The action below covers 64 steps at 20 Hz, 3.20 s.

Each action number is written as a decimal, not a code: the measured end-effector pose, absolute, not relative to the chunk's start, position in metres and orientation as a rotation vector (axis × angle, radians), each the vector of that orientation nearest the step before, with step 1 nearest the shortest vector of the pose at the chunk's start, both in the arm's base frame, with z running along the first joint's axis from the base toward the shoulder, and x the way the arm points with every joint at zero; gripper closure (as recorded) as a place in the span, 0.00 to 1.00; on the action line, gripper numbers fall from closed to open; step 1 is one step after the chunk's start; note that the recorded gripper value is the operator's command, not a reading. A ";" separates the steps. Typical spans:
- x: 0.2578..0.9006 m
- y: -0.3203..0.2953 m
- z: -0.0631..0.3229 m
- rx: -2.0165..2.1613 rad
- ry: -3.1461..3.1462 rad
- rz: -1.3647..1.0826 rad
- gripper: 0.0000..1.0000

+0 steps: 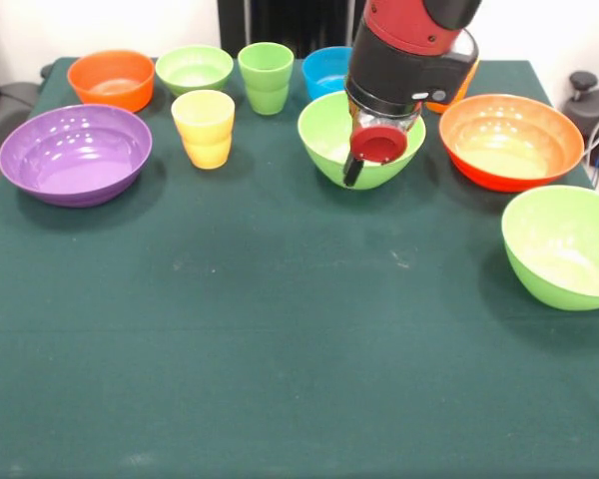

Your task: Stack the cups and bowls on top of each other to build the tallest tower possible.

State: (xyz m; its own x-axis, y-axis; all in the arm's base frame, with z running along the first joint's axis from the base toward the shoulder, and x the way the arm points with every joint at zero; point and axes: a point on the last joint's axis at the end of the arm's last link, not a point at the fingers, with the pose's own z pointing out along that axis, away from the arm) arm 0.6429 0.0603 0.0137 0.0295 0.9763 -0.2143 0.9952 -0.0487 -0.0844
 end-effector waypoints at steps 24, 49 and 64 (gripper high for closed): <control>0.657 0.057 0.064 2.287 1.996 -0.184 0.00; 0.652 0.054 0.057 2.278 1.975 -0.181 0.00; 0.639 0.072 0.025 2.257 1.982 -0.143 0.00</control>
State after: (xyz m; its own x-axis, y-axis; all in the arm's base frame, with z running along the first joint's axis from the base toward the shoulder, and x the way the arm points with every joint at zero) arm 0.6392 0.0725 0.0252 0.1305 0.9786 -0.1593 0.9913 -0.1260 0.0380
